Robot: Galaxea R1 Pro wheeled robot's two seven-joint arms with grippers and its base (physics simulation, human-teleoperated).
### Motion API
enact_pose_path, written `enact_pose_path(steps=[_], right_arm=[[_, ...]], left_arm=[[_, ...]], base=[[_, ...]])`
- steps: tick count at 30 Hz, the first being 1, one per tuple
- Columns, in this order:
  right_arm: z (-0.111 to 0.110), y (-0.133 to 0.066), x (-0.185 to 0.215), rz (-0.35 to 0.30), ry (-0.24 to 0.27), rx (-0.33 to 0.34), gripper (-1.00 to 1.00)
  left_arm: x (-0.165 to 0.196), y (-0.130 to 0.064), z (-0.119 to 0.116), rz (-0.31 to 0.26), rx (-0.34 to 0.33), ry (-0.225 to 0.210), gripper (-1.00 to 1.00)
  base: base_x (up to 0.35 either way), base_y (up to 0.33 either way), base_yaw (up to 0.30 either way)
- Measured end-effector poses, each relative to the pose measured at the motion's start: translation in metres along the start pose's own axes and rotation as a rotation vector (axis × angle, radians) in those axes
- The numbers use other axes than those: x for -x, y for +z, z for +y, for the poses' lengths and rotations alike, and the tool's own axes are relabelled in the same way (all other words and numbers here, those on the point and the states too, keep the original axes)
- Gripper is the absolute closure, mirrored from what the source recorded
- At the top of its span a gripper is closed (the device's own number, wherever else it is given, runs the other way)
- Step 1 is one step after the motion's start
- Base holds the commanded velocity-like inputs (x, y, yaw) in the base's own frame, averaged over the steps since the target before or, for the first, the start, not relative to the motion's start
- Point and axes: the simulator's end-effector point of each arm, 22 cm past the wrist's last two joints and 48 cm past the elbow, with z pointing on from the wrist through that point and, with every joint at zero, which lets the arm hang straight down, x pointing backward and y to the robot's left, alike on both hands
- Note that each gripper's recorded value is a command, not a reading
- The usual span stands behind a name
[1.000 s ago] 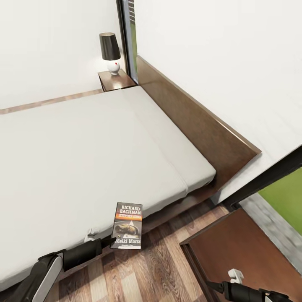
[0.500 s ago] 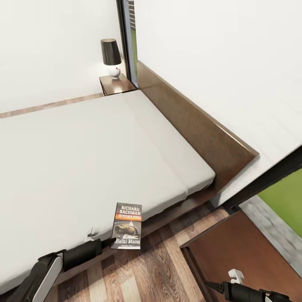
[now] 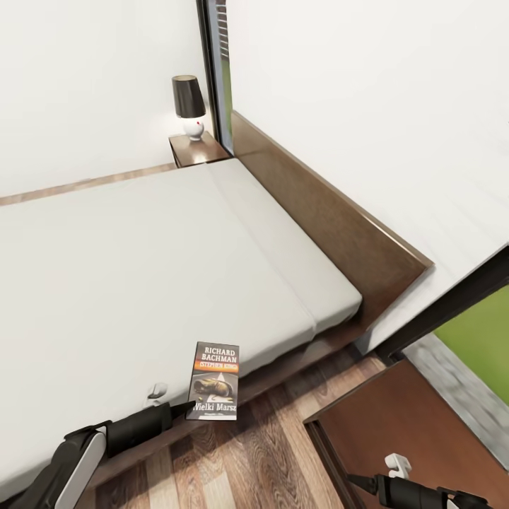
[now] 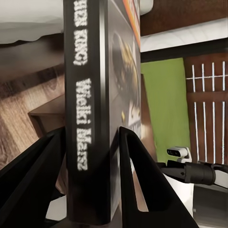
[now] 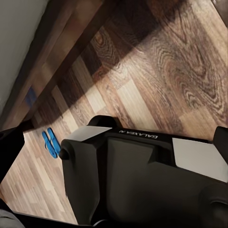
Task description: In the bedroom, move the book from the bed onto either nightstand, and place the two sandals side by side next to the bed.
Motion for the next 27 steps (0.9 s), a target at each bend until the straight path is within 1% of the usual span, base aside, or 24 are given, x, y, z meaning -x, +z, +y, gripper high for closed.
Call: enact_pose_path(steps=[27], right_arm=[[0.01, -0.006, 0.015, -0.031, -0.029, 0.01, -1.0]], left_arm=[[0.012, -0.005, -0.015, -0.023, -0.015, 0.033, 1.0]], base=[[0.0, 0.0, 0.0]])
